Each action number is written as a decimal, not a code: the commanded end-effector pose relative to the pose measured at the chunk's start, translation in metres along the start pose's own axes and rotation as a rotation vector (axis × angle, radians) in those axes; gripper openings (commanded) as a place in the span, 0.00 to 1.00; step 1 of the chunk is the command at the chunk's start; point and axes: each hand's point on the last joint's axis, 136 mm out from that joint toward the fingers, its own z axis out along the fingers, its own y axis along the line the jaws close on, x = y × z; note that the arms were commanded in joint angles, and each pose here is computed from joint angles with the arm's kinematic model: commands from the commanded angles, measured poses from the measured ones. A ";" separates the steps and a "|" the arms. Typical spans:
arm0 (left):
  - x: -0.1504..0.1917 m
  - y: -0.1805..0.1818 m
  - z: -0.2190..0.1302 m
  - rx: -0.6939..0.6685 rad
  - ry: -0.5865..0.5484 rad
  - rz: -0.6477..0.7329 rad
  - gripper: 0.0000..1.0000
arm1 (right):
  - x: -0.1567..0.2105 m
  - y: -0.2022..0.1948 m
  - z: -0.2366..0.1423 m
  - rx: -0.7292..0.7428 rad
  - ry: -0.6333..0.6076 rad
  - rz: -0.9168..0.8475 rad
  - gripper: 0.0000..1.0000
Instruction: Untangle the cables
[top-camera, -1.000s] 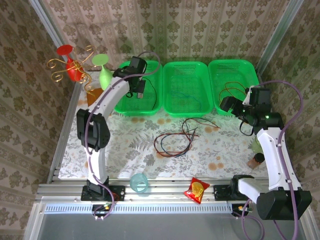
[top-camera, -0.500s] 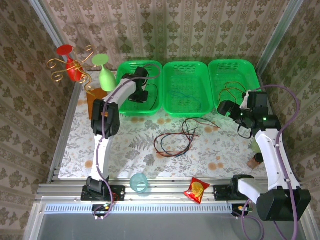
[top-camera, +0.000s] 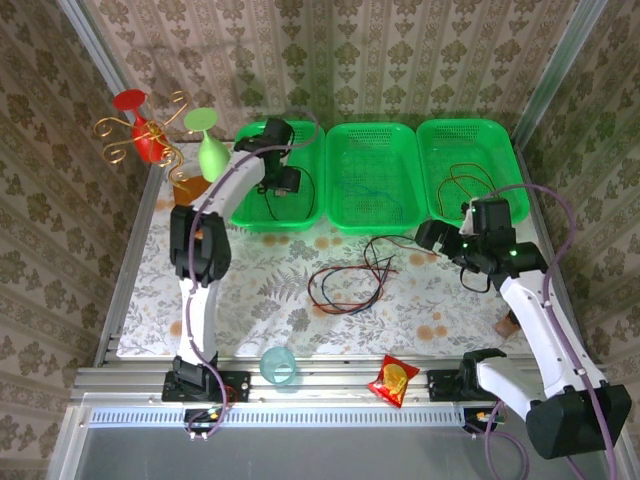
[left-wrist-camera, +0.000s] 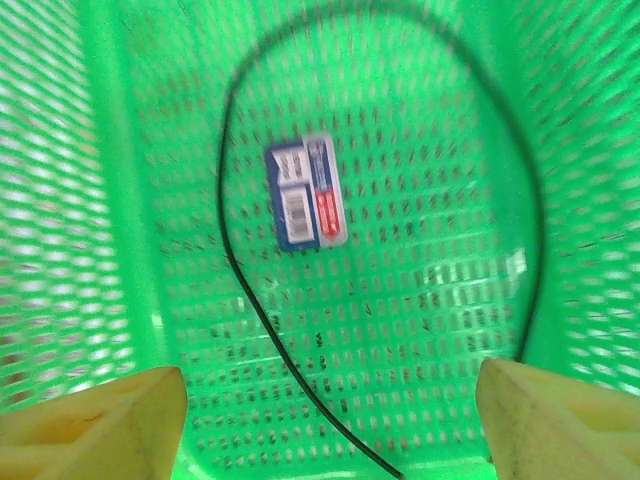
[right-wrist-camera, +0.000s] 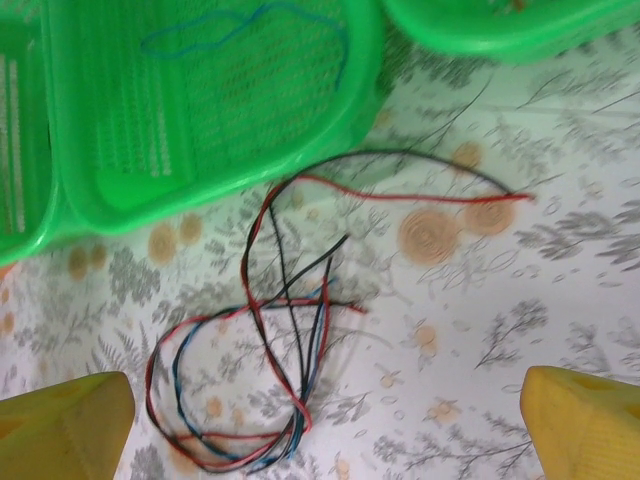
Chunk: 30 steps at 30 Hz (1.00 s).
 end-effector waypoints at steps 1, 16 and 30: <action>-0.027 0.003 -0.065 -0.019 -0.146 0.002 0.78 | 0.014 0.002 0.007 0.004 0.018 0.015 1.00; 0.070 -0.110 -0.135 0.340 -0.142 -0.043 0.73 | 0.097 0.013 0.061 -0.111 0.239 -0.020 0.66; 0.141 -0.140 -0.134 0.477 -0.104 -0.196 0.69 | 0.124 0.022 0.104 -0.125 0.349 -0.156 0.39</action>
